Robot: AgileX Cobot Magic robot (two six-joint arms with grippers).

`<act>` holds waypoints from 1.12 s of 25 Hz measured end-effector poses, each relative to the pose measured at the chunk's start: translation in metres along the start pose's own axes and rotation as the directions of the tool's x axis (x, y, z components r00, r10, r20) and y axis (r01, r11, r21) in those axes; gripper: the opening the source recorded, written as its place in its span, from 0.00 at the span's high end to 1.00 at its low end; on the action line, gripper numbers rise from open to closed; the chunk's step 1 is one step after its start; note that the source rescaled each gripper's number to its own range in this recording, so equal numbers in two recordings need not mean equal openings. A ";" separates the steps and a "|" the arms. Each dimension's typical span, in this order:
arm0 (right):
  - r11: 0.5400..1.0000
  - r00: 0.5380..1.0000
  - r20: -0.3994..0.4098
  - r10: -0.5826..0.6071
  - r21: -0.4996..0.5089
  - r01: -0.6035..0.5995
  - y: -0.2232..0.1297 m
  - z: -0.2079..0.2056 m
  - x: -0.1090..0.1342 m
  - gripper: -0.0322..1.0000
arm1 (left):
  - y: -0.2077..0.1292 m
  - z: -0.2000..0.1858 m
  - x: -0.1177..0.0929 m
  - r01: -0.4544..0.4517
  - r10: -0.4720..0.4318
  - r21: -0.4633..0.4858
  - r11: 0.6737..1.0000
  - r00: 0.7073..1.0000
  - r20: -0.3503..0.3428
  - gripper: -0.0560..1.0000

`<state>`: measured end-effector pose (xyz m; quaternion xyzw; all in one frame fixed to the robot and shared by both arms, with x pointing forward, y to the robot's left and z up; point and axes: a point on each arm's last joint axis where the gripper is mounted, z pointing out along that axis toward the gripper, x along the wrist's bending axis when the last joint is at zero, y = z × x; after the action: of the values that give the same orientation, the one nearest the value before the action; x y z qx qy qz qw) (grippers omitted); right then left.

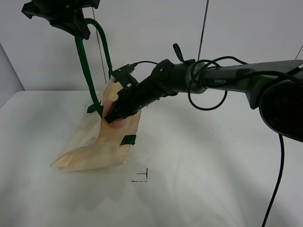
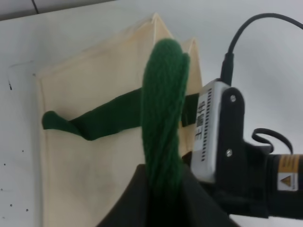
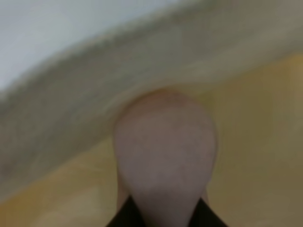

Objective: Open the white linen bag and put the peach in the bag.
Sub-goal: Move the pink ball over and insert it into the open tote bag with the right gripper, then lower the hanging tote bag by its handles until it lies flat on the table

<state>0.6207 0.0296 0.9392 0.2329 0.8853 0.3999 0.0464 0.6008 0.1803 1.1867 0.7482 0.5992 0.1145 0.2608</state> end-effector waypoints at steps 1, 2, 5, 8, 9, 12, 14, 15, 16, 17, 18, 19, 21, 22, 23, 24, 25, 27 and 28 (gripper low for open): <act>1.000 1.000 0.012 -0.004 -0.007 0.005 0.000 0.002 0.001 0.97 | 0.000 0.000 0.000 0.000 0.000 0.000 1.000 1.000 0.000 0.95; 1.000 1.000 0.019 -0.005 -0.010 0.005 0.000 0.004 0.000 0.97 | 0.000 0.000 0.000 0.000 0.000 0.000 1.000 1.000 0.000 0.95; 1.000 1.000 0.025 -0.006 -0.013 0.006 -0.001 0.005 0.000 0.83 | 0.000 0.000 0.000 0.000 0.000 0.000 1.000 1.000 0.000 0.95; 1.000 0.999 0.033 -0.005 -0.018 0.006 0.000 0.005 -0.001 0.45 | 0.000 0.000 0.000 0.000 0.000 0.000 1.000 1.000 0.000 0.95; 1.000 0.999 0.038 -0.005 -0.021 0.006 0.000 0.005 -0.001 0.29 | 0.000 0.000 0.000 0.000 0.000 0.000 1.000 1.000 0.000 0.95; 1.000 0.999 0.050 0.002 -0.024 -0.001 0.000 0.005 -0.002 0.07 | 0.000 0.000 0.000 0.000 0.000 0.000 1.000 1.000 0.000 0.95; 1.000 0.998 0.057 0.019 -0.009 -0.019 -0.001 0.005 -0.003 0.02 | 0.000 0.000 0.000 0.000 0.000 0.000 1.000 1.000 0.000 0.95; 1.000 0.998 0.056 0.026 0.003 -0.027 -0.002 0.004 -0.003 0.01 | 0.000 0.000 0.000 0.000 0.000 0.000 1.000 1.000 0.000 0.95; 0.999 0.998 0.059 0.038 0.017 -0.039 -0.001 0.002 -0.002 0.01 | 0.000 0.000 0.000 0.000 0.000 0.000 1.000 1.000 0.000 0.95; 0.998 0.997 0.063 0.050 0.035 -0.052 -0.001 -0.002 -0.002 0.00 | 0.000 0.000 0.000 0.000 0.000 0.000 1.000 1.000 0.000 0.95; 0.996 0.996 0.065 0.064 0.057 -0.068 0.000 -0.007 0.000 0.00 | 0.000 0.000 0.000 0.000 0.000 0.000 1.000 1.000 0.000 0.95; 0.993 0.995 0.062 0.081 0.084 -0.086 0.001 -0.011 0.001 0.00 | 0.000 0.000 0.000 0.000 0.000 0.000 1.000 1.000 0.000 0.95; 0.978 0.987 0.077 0.139 0.148 -0.149 0.002 -0.026 0.003 0.00 | 0.000 0.000 0.000 -0.001 0.001 0.000 1.000 1.000 0.000 0.95; 0.965 0.981 0.086 0.171 0.185 -0.184 0.002 -0.035 0.002 0.00 | 0.000 0.000 0.000 -0.001 0.001 0.000 1.000 1.000 0.000 0.95; 0.947 0.972 0.110 0.209 0.225 -0.229 0.000 -0.044 0.000 0.00 | 0.000 0.000 0.000 -0.001 0.001 0.000 1.000 1.000 0.000 0.95; 0.929 0.960 0.144 0.240 0.252 -0.271 0.000 -0.053 -0.004 0.00 | 0.000 0.000 0.000 -0.001 0.001 0.000 1.000 1.000 0.000 0.95; 0.907 0.945 0.183 0.270 0.282 -0.314 -0.003 -0.063 -0.009 0.00 | 0.000 0.000 0.000 -0.001 0.001 0.000 1.000 1.000 0.000 0.95; 0.862 0.914 0.256 0.316 0.325 -0.389 -0.009 -0.079 -0.022 0.00 | 0.000 0.000 0.000 -0.001 0.001 0.000 1.000 1.000 0.000 0.95; 0.841 0.895 0.292 0.336 0.335 -0.425 -0.013 -0.086 -0.030 0.00 | 0.000 0.000 0.000 0.000 0.000 0.000 1.000 1.000 0.002 0.95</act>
<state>0.6195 -0.0505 0.9845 0.4527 0.8715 0.1878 0.0166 0.6006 0.1798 1.1867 0.7484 0.5989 0.1135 0.2614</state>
